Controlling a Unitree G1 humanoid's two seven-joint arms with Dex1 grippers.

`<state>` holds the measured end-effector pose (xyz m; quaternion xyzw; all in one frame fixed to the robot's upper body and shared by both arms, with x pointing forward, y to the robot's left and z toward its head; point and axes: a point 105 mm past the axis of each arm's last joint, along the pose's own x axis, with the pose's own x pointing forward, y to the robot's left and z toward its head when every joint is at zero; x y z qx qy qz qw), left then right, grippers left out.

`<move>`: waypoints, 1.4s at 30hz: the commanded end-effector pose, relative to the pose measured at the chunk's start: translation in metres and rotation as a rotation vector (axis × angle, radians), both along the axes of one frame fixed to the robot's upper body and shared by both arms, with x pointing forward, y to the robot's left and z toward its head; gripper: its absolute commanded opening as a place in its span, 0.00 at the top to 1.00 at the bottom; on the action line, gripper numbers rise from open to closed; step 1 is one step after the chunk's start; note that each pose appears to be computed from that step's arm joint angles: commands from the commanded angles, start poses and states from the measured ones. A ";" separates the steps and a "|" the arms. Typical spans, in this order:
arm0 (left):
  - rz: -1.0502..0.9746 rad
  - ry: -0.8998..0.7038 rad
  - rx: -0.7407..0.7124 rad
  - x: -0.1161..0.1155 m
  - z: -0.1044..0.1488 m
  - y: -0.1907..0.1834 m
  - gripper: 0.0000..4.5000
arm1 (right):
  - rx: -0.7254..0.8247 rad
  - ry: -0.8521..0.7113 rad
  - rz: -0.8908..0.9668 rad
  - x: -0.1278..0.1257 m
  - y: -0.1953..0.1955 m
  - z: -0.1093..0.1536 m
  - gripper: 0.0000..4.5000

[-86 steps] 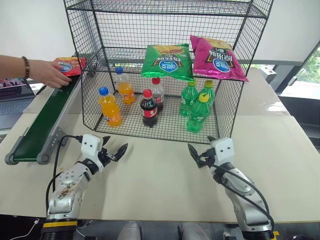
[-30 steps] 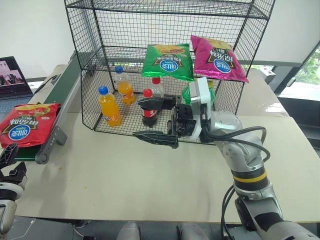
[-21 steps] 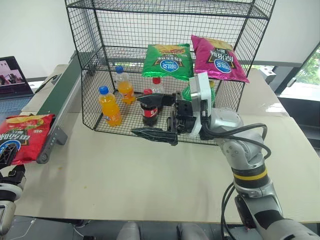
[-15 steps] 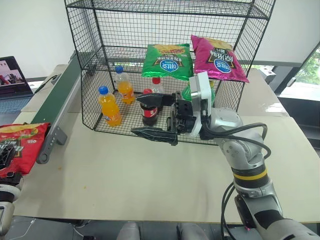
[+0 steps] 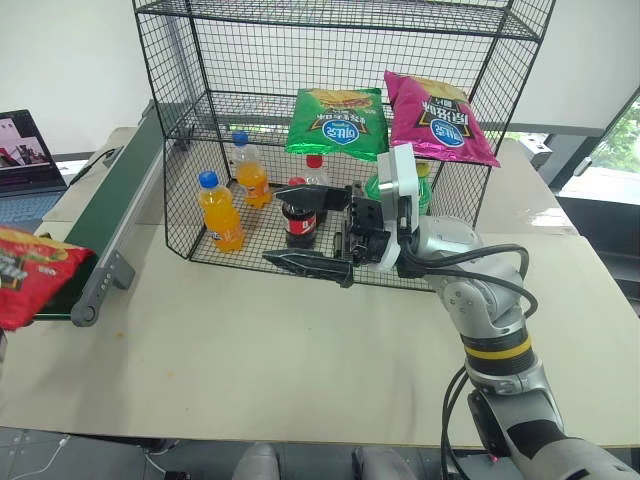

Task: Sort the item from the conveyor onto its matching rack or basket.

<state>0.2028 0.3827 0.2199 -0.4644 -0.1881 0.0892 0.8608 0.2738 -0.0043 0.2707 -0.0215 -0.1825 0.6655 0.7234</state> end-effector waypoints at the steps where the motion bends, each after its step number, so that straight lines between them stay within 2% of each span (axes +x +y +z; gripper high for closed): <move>1: -0.209 -0.112 0.106 0.011 0.048 -0.048 0.99 | 0.074 -0.048 -0.139 0.007 -0.021 0.017 0.00; 7: -0.513 -0.251 0.175 0.035 0.081 -0.127 0.99 | 0.125 -0.057 -0.277 0.005 -0.037 0.028 0.00; 12: -0.735 -0.365 0.171 0.056 0.109 -0.180 0.99 | 0.143 -0.085 -0.339 0.001 -0.043 0.037 0.00; 15: -0.801 -0.401 0.147 0.065 0.121 -0.193 0.99 | 0.154 -0.101 -0.366 0.000 -0.045 0.041 0.00; 19: -0.873 -0.449 -0.009 0.101 0.143 -0.202 0.99 | 0.224 -0.162 -0.492 0.003 -0.059 0.059 0.00; 21: -0.850 -0.435 -0.088 0.118 0.142 -0.196 0.99 | 0.228 -0.170 -0.524 0.003 -0.062 0.061 0.00; 29: -0.785 -0.316 -0.255 0.175 0.099 -0.198 0.99 | 0.228 -0.179 -0.604 0.000 -0.069 0.061 0.00; 35: -0.700 -0.295 -0.329 0.194 0.096 -0.196 0.99 | 0.165 -0.232 -0.624 -0.001 -0.063 0.058 0.00; 42: -0.629 -0.290 -0.420 0.205 0.096 -0.200 0.99 | 0.168 -0.239 -0.630 0.001 -0.060 0.058 0.00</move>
